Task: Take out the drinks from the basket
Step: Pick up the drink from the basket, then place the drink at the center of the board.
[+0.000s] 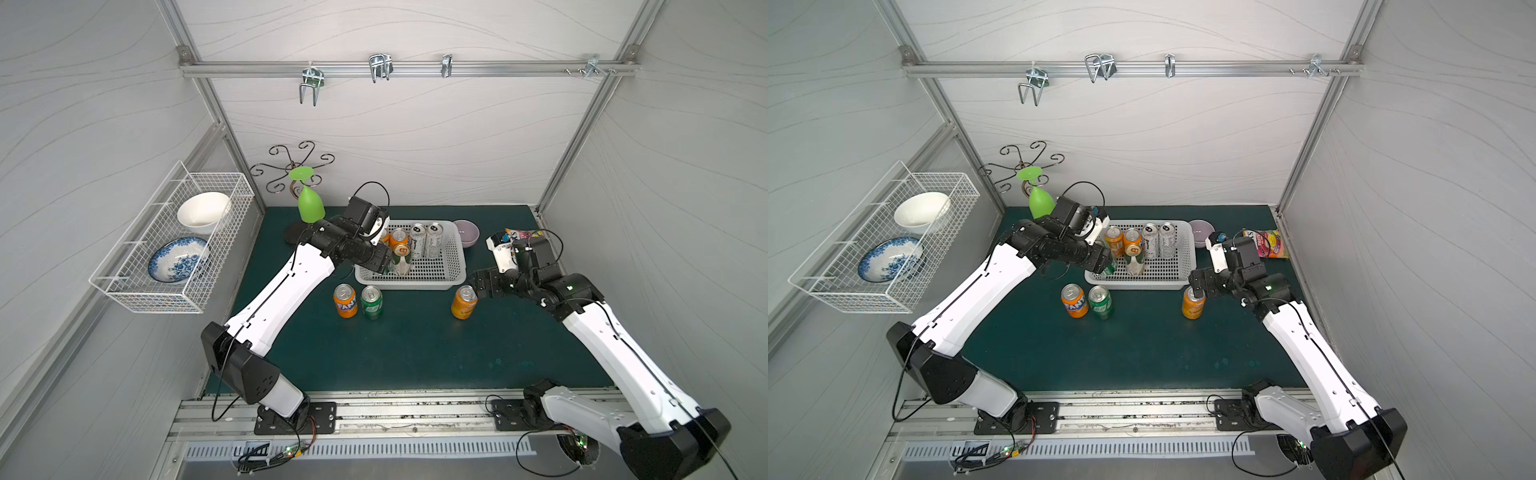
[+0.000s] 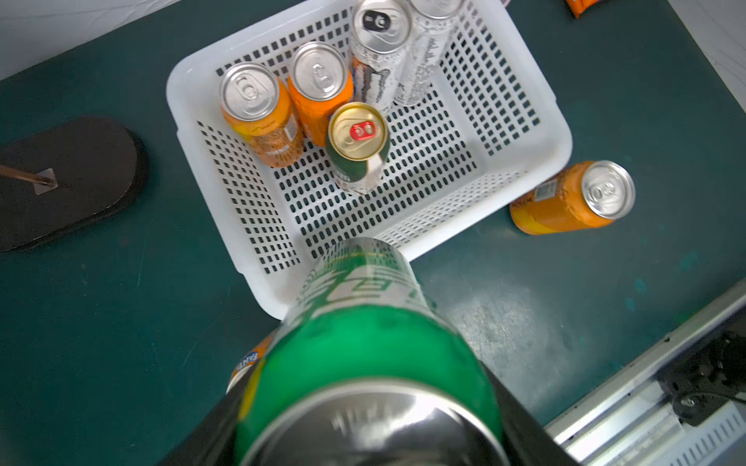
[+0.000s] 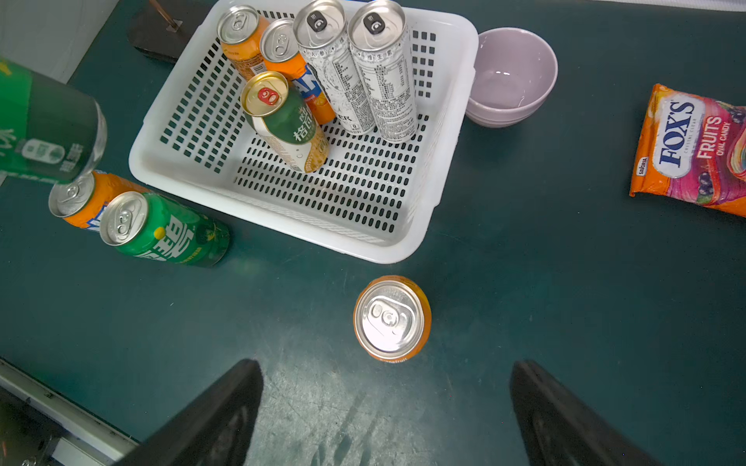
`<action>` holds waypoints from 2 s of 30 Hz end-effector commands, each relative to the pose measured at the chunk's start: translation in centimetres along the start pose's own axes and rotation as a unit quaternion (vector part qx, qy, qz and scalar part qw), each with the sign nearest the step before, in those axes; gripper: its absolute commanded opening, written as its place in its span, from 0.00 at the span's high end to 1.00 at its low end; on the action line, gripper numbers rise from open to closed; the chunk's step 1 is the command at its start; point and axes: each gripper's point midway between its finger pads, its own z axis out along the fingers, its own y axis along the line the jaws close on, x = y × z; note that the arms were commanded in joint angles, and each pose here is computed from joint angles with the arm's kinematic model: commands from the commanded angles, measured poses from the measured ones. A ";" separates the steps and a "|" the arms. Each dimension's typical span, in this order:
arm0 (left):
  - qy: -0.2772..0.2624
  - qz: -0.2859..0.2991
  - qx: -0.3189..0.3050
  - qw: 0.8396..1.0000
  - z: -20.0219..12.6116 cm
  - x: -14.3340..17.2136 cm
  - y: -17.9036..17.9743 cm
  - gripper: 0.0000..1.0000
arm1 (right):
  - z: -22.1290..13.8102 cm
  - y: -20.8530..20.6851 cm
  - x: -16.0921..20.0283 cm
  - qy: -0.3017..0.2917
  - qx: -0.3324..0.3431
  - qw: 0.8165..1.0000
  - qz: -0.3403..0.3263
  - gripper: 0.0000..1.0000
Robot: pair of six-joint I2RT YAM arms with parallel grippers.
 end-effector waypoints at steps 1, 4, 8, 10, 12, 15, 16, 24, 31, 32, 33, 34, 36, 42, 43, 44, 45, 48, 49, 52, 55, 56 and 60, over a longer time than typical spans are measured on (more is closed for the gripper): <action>-0.062 0.008 0.012 0.998 -2.9 -1.7 -1.9 0.52 | -0.3 0.0 0.3 0.001 -0.004 1.000 0.000 0.01; -0.055 0.022 0.016 0.998 -3.0 -0.8 -3.3 0.52 | -0.4 0.0 0.2 0.000 -0.005 1.000 0.000 0.01; -0.048 0.030 0.024 0.998 -2.7 0.4 -4.9 0.52 | -0.5 0.0 0.2 0.000 -0.003 1.000 -0.001 0.01; -0.046 0.034 0.034 0.998 -2.4 0.9 -5.9 0.53 | -0.5 -0.1 0.2 0.000 -0.002 1.000 -0.001 0.01; -0.045 0.036 0.040 0.998 -2.1 1.4 -6.6 0.53 | -0.6 -0.1 0.1 0.000 -0.002 1.000 0.000 0.01; -0.036 0.035 0.042 0.998 -1.3 2.3 -7.1 0.53 | -0.7 -0.2 0.1 0.000 0.001 1.000 -0.001 0.01; -0.032 0.034 0.042 0.998 -1.0 2.6 -7.2 0.53 | -0.8 -0.2 0.1 0.000 0.002 1.000 -0.001 0.01; -0.037 0.021 0.027 0.999 1.3 3.6 -7.4 0.53 | -0.8 -0.3 0.2 -0.001 0.005 1.000 0.001 0.01; -0.033 0.012 0.017 0.999 4.5 4.3 -7.6 0.54 | -0.8 -0.4 0.3 -0.002 0.007 1.000 0.001 0.01; -0.030 0.013 0.017 0.999 4.9 4.4 -7.7 0.54 | -0.8 -0.4 0.3 -0.002 0.007 1.000 0.001 0.01; -0.027 0.013 0.016 0.999 5.3 4.4 -7.7 0.54 | -0.8 -0.4 0.3 -0.002 0.007 1.000 0.001 0.01; -0.024 0.014 0.016 0.999 5.6 4.5 -7.9 0.54 | -0.8 -0.4 0.3 -0.002 0.007 1.000 0.001 0.01; -0.017 0.017 0.013 1.000 6.5 4.6 -8.0 0.54 | -0.7 -0.5 0.3 -0.001 0.008 1.000 0.001 0.01; 0.003 0.027 -0.006 1.000 8.9 5.1 -8.4 0.54 | -0.7 -0.5 0.5 -0.002 0.008 1.000 0.005 0.01; 0.008 0.028 -0.009 1.000 9.3 5.2 -8.4 0.54 | -0.8 -0.5 0.4 -0.004 0.008 1.000 0.005 0.01; 0.011 0.028 -0.013 0.999 9.5 5.3 -8.3 0.54 | -0.8 -0.5 0.4 -0.004 0.008 1.000 0.005 0.01; 0.015 0.028 -0.015 0.999 9.8 5.4 -8.3 0.54 | -0.9 -0.5 0.4 -0.006 0.008 1.000 0.004 0.01; 0.020 0.030 -0.023 0.999 10.6 5.7 -8.1 0.53 | -1.0 -0.6 0.4 -0.006 0.011 1.000 0.004 0.01; 0.021 0.032 -0.026 0.999 10.8 5.7 -8.0 0.53 | -1.0 -0.6 0.4 -0.006 0.011 1.000 0.003 0.01; 0.019 0.035 -0.032 0.999 11.2 5.7 -8.0 0.53 | -1.0 -0.8 0.6 -0.004 0.013 1.000 0.005 0.01; 0.019 0.034 -0.028 0.999 11.8 5.6 -8.2 0.53 | -0.9 -0.8 0.6 -0.004 0.012 1.000 0.005 0.01; 0.020 0.032 -0.027 0.999 12.0 5.7 -8.2 0.53 | -0.9 -0.8 0.7 -0.003 0.013 1.000 0.006 0.01; 0.027 0.025 -0.026 0.999 12.9 6.1 -8.4 0.53 | -1.1 -0.8 0.7 -0.005 0.013 1.000 0.006 0.01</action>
